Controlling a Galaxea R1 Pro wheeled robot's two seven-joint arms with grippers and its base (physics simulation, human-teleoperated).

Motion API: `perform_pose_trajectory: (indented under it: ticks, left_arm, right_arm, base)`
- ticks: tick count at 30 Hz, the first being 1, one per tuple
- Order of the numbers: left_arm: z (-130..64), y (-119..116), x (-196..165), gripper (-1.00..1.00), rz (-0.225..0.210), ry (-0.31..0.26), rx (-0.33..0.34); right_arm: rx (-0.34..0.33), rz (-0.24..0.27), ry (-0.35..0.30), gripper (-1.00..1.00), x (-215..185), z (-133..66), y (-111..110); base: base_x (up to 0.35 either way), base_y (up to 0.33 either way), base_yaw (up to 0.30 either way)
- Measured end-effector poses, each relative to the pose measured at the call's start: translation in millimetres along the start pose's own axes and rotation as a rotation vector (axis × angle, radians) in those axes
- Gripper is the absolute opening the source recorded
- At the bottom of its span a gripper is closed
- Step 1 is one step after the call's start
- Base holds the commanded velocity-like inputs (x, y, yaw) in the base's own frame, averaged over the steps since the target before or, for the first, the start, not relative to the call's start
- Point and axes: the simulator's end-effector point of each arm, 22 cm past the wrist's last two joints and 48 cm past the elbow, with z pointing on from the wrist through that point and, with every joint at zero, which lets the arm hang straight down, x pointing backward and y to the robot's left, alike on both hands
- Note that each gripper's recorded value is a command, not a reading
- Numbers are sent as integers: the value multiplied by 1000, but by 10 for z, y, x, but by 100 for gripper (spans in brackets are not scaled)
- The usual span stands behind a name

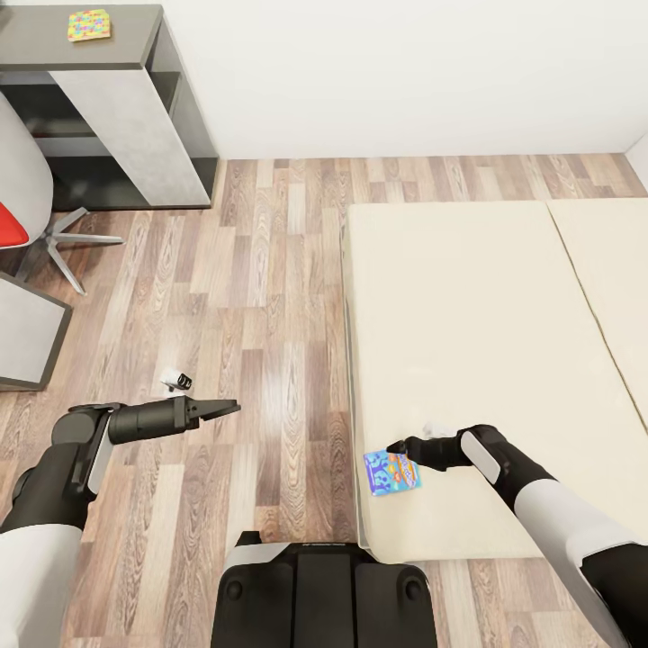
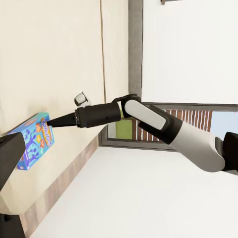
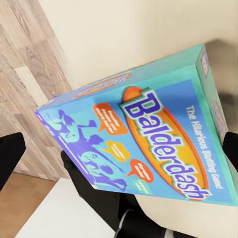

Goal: Put all the toys in the child's room - the three board games (two on the bed and one on the table), the two jigsaw puzzles on the table, and the tennis ball on the table - inside the toy box on the table in the child's room.

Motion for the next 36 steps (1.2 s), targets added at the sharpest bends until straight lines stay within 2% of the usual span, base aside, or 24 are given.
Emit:
perform_pose_trajectory:
  ticks: [6, 11, 16, 36]
  left_arm:
    - [-1, 1, 1, 100, 0, 0, 0]
    - [1, -1, -1, 100, 0, 0, 0]
    - [-1, 1, 1, 100, 0, 0, 0]
    - [2, -1, 1, 100, 0, 0, 0]
  right_arm:
    - [-4, 1, 0, 100, 2, 1, 7]
    - [-48, 0, 0, 100, 2, -2, 105]
    - [-66, -1, 0, 100, 2, -4, 144]
    - [-66, -4, 1, 100, 7, -2, 145]
  base:
    - [0, 0, 0]
    - [0, 0, 0]
    - [0, 0, 0]
    - [0, 0, 0]
